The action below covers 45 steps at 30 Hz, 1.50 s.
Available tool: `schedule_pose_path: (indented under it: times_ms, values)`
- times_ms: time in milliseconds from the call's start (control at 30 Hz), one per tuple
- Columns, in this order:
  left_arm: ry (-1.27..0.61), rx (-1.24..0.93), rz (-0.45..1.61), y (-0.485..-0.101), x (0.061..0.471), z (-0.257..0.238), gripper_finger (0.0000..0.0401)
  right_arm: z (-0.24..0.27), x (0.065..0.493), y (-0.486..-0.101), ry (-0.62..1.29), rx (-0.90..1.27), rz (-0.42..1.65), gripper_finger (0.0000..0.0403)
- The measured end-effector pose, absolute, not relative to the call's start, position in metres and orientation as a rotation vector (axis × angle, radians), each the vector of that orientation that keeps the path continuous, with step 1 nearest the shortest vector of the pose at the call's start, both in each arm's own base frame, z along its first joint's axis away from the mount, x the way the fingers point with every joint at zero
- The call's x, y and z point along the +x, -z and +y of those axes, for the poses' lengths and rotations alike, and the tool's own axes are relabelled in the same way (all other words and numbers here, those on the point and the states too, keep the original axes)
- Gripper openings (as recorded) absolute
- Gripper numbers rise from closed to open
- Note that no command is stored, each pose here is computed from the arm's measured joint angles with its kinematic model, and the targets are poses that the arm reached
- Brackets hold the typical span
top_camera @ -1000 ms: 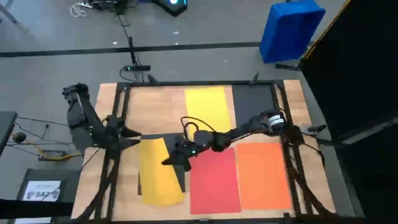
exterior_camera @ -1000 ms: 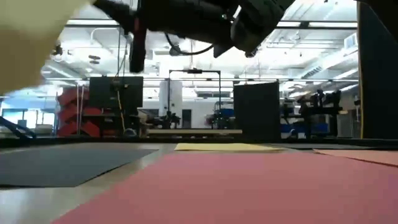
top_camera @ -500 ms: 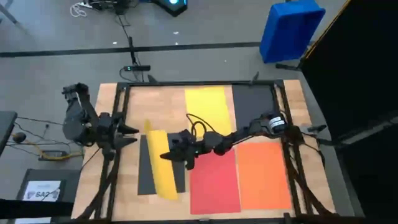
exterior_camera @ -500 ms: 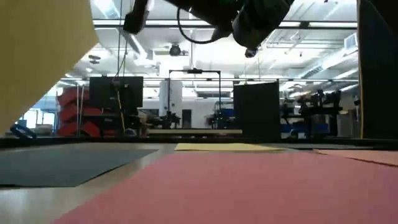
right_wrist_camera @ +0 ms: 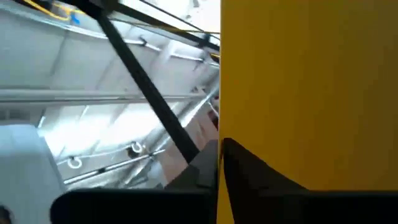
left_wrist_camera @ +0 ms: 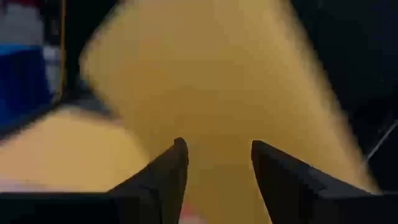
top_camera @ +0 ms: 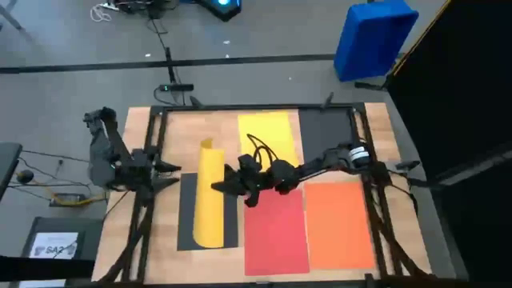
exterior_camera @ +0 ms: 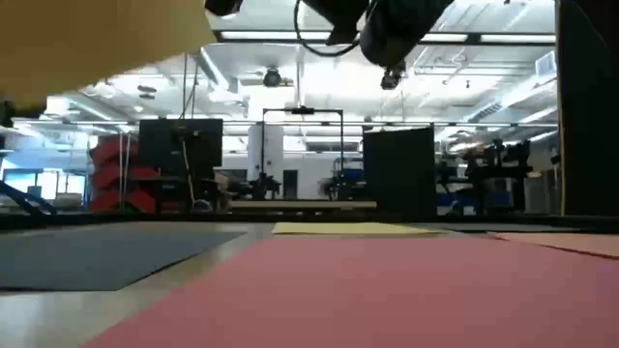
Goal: Organize paper
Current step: Stack the yellow paper on top of the yellow paper
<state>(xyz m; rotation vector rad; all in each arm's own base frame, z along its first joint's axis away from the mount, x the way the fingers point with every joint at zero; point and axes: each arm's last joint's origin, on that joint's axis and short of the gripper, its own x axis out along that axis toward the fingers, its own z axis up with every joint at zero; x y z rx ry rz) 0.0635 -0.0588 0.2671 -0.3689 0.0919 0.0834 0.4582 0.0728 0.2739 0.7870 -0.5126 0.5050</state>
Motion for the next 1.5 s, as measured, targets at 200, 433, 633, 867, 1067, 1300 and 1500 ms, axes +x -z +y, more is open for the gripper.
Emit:
schedule_pose_path:
  times_ms: [200,433,633,867,1067,1300,1500]
  values:
    - [-0.053,-0.543,0.013,-0.205,0.064,-0.061,0.0161,0.073,0.453,-0.288,-0.523,0.775,-0.512,0.0]
    - [0.138,-0.64,-0.094,-0.185,0.063,-0.062,0.0161,0.076,0.452,-0.291,-0.566,0.804,-0.496,0.0]
    - [0.212,-0.657,-0.194,-0.198,0.06,-0.059,0.016,0.08,0.451,-0.291,-0.582,0.821,-0.48,0.0]
    - [0.165,-0.706,-0.247,-0.203,0.061,-0.054,0.016,0.09,0.45,-0.306,-0.634,0.829,-0.529,0.0]
    - [0.267,-0.687,-0.355,-0.215,0.059,-0.051,0.016,0.093,0.454,-0.338,-0.662,0.789,-0.599,0.0]
    - [0.358,-0.645,-0.479,-0.225,0.054,-0.048,0.016,0.094,0.462,-0.376,-0.701,0.704,-0.565,0.0]
    - [0.425,-0.654,-0.54,-0.23,0.052,-0.047,0.016,0.108,0.464,-0.397,-0.757,0.684,-0.473,0.0]
